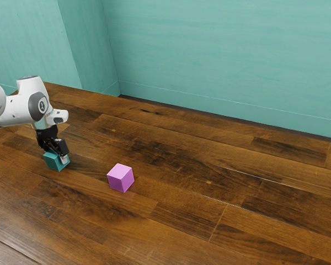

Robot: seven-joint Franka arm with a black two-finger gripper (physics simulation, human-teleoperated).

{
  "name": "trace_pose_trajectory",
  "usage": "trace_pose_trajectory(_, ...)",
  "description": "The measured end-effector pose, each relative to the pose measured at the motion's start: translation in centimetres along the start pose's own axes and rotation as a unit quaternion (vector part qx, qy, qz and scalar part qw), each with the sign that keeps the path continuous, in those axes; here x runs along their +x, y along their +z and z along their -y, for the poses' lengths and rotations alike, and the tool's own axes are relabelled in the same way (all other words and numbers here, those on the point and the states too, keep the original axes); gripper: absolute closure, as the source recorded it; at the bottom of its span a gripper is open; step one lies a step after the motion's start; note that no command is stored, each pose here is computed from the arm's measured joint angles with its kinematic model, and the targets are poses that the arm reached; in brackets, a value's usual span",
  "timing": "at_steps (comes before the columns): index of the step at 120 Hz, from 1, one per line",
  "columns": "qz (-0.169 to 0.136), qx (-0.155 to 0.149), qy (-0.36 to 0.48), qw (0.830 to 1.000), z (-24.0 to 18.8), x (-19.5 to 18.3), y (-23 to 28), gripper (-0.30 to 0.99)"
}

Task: Pick up the blue block with one arm, and put the blue block on the pink block with one arm

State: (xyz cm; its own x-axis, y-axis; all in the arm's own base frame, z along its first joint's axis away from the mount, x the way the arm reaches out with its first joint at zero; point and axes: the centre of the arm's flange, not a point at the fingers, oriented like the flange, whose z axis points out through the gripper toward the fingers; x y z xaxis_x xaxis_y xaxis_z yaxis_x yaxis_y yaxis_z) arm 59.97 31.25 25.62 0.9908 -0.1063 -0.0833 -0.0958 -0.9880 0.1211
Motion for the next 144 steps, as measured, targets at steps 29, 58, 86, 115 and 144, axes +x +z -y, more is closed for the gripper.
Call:
trace_pose_trajectory(29,0.0,0.001,-0.001,1.0,0.0,0.03,0.03,0.0)
trace_pose_trajectory(58,0.0,0.001,-0.003,1.0,0.02,0.02,0.03,0.0)
trace_pose_trajectory(86,-0.001,0.001,-0.003,1.0,-0.09,0.11,0.04,0.1)
trace_pose_trajectory(115,0.0,0.002,-0.004,1.0,-0.14,0.16,0.07,0.28)
trace_pose_trajectory(144,-0.001,0.003,-0.006,1.0,-0.24,0.23,-0.06,0.27)
